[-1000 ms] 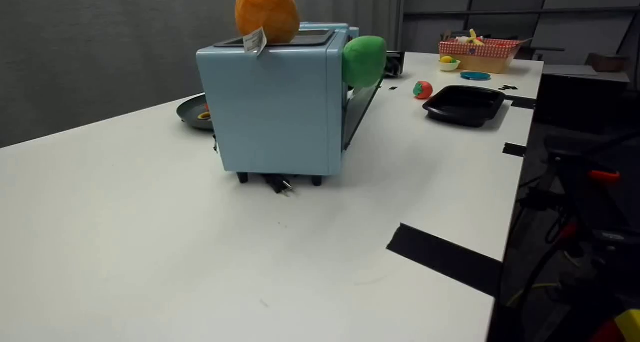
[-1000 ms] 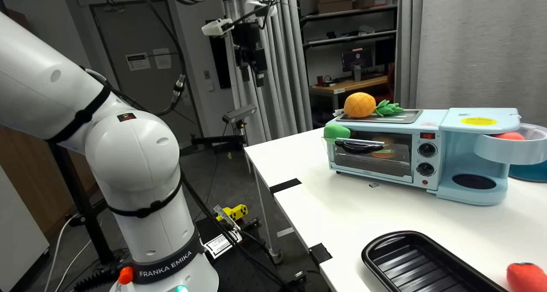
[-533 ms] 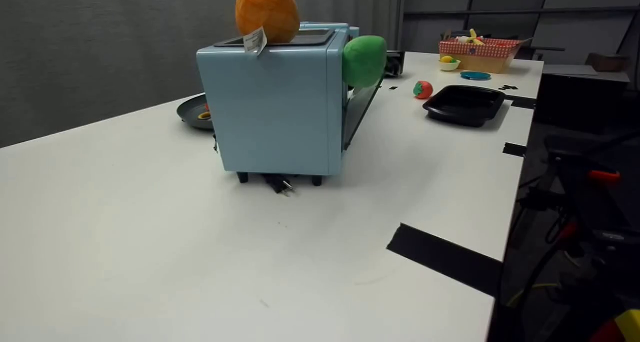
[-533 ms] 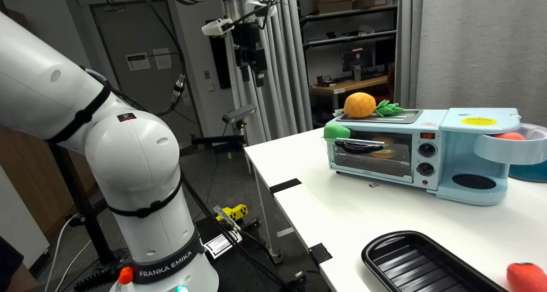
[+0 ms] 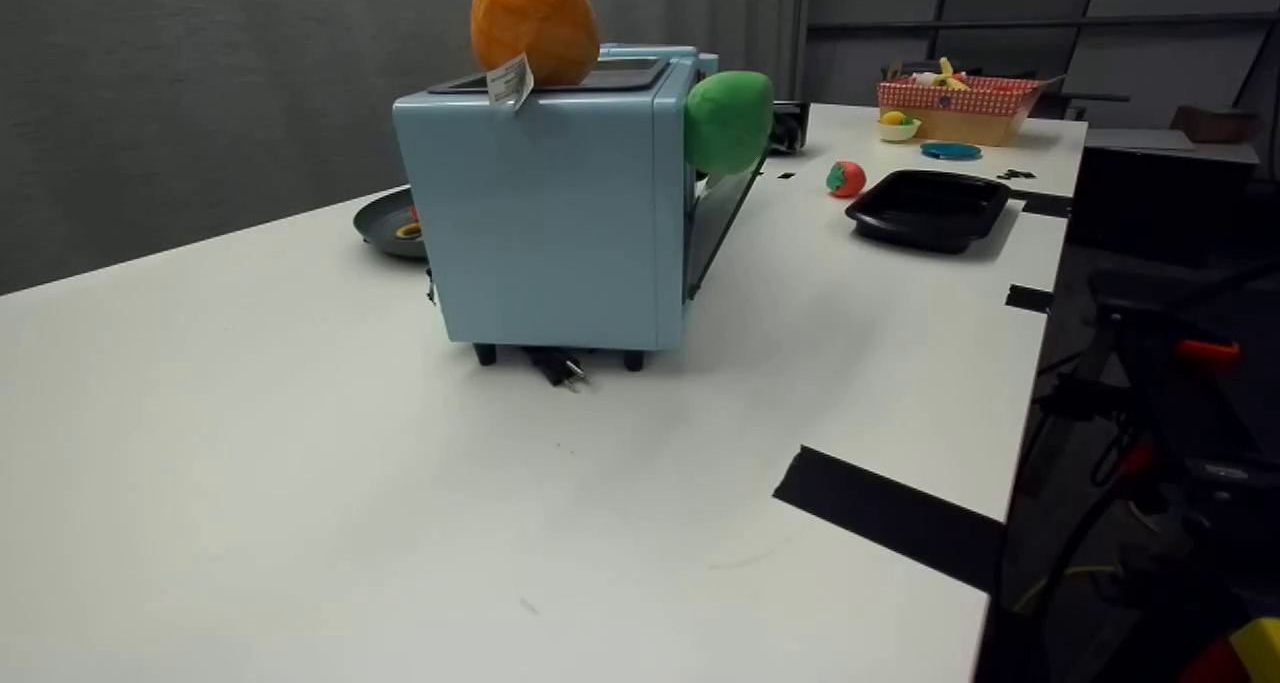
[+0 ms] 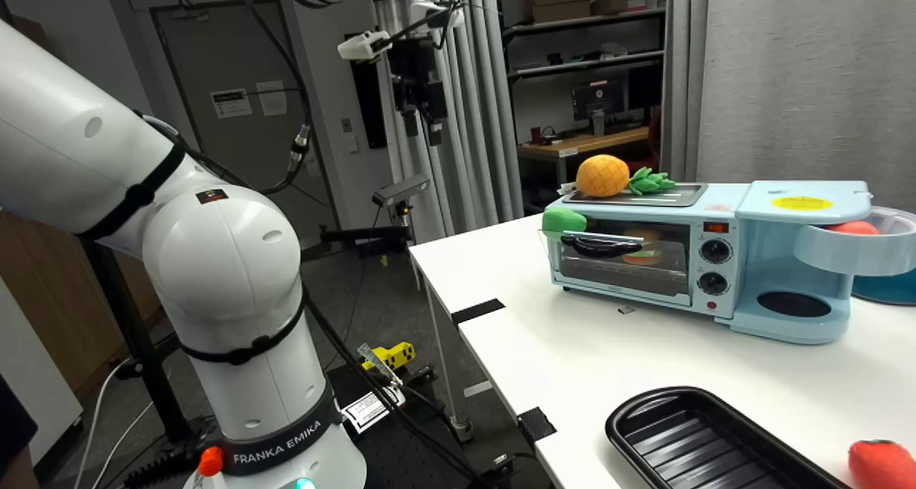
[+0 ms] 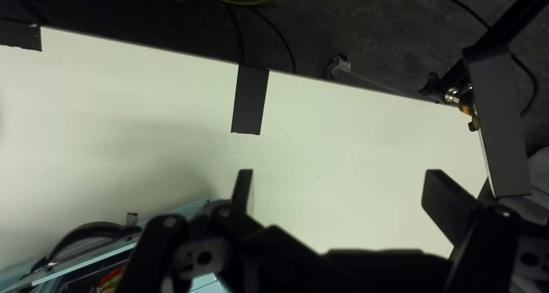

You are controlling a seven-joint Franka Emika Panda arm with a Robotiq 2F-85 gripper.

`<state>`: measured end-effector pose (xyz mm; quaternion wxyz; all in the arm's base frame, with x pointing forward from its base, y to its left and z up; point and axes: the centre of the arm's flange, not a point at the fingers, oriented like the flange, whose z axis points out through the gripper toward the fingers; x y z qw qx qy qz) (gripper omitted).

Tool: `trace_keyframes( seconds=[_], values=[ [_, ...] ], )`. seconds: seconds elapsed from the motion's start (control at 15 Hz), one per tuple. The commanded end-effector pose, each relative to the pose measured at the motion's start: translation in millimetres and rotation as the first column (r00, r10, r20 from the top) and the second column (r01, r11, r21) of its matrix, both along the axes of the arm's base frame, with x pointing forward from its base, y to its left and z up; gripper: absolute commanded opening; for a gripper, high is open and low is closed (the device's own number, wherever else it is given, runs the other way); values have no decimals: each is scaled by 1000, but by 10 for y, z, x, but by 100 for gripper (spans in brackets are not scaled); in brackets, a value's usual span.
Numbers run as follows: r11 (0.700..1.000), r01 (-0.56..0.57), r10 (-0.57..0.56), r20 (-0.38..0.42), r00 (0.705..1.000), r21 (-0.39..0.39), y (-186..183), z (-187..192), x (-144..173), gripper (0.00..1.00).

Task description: Open the oven door

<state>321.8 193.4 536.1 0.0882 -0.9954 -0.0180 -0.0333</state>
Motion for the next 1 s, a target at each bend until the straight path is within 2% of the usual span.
trace_keyframes(
  seconds=[0.0,0.53,0.93],
  values=[
    [1000,0,0,0,1000,0,0,0,0,100],
    [1000,0,0,-8,1000,-3,-51,-39,14,100],
    [998,60,-60,-16,998,-24,-341,-141,270,100]
  ],
)
